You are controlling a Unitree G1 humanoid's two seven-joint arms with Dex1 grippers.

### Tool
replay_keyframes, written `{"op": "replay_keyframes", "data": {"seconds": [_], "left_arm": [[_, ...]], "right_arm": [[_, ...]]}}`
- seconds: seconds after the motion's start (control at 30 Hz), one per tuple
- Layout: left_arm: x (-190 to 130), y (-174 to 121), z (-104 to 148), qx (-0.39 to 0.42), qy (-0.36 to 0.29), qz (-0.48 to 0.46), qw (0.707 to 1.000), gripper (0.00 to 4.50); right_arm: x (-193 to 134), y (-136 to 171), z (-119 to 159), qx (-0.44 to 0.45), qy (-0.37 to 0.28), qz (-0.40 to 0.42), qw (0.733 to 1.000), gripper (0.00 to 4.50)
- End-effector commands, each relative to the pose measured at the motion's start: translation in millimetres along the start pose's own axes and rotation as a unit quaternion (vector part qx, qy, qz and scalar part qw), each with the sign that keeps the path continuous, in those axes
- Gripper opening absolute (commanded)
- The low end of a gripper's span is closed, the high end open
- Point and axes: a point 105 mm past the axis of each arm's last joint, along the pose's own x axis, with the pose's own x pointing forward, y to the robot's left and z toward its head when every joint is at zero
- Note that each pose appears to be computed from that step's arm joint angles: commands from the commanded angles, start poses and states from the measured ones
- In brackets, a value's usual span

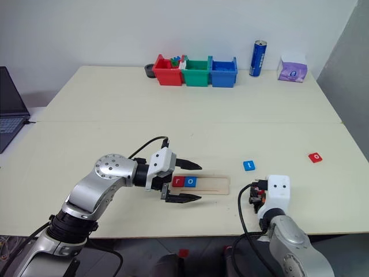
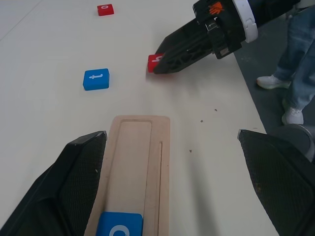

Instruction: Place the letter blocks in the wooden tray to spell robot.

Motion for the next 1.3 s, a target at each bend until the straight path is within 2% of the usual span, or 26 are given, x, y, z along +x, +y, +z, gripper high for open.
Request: {"op": "replay_keyframes", "data": {"seconds": [0.03,0.4,0.53,0.67,0.7,0.77,0.83,0.93,1.0,1.07,1.2,1.3], "left_arm": [[0,-3,4,0.018,-0.003,-0.008,1.000,4.50],[2,-3,4,0.019,-0.001,-0.001,1.000,4.50],[2,-2,4,0.020,-0.001,0.000,1.000,4.50],[1,-1,3,0.020,-0.001,0.004,1.000,4.50],[1,-1,3,0.019,0.000,0.006,1.000,4.50],[-1,1,2,0.017,0.002,0.011,1.000,4.50],[-7,7,1,0.008,0.002,0.032,0.999,4.50],[-12,12,-1,0.001,0.005,0.047,0.999,4.50],[-16,13,-4,-0.003,0.011,0.053,0.999,4.50],[-18,13,-8,-0.004,0.017,0.057,0.998,4.50],[-19,15,-8,-0.002,0.019,0.062,0.998,4.50],[-19,15,-4,-0.001,0.014,0.062,0.998,4.50]], "right_arm": [[0,4,11,-0.009,-0.027,0.005,1.000,1.47],[15,14,8,-0.022,-0.024,0.011,0.999,1.47],[18,17,8,-0.019,-0.029,0.016,0.999,2.91],[12,19,23,-0.026,-0.057,0.025,0.998,4.30],[10,18,29,-0.034,-0.068,0.030,0.997,4.48],[6,18,36,-0.058,-0.081,0.045,0.994,4.48],[0,25,45,-0.099,-0.090,0.109,0.985,4.48],[-11,32,43,-0.155,-0.071,0.206,0.964,4.48],[-15,20,41,-0.265,-0.053,0.245,0.931,4.48],[-16,11,37,-0.299,-0.013,0.297,0.907,4.48],[0,-8,40,-0.327,0.013,0.313,0.892,4.48],[9,-16,37,-0.358,0.034,0.335,0.871,4.48]]}}
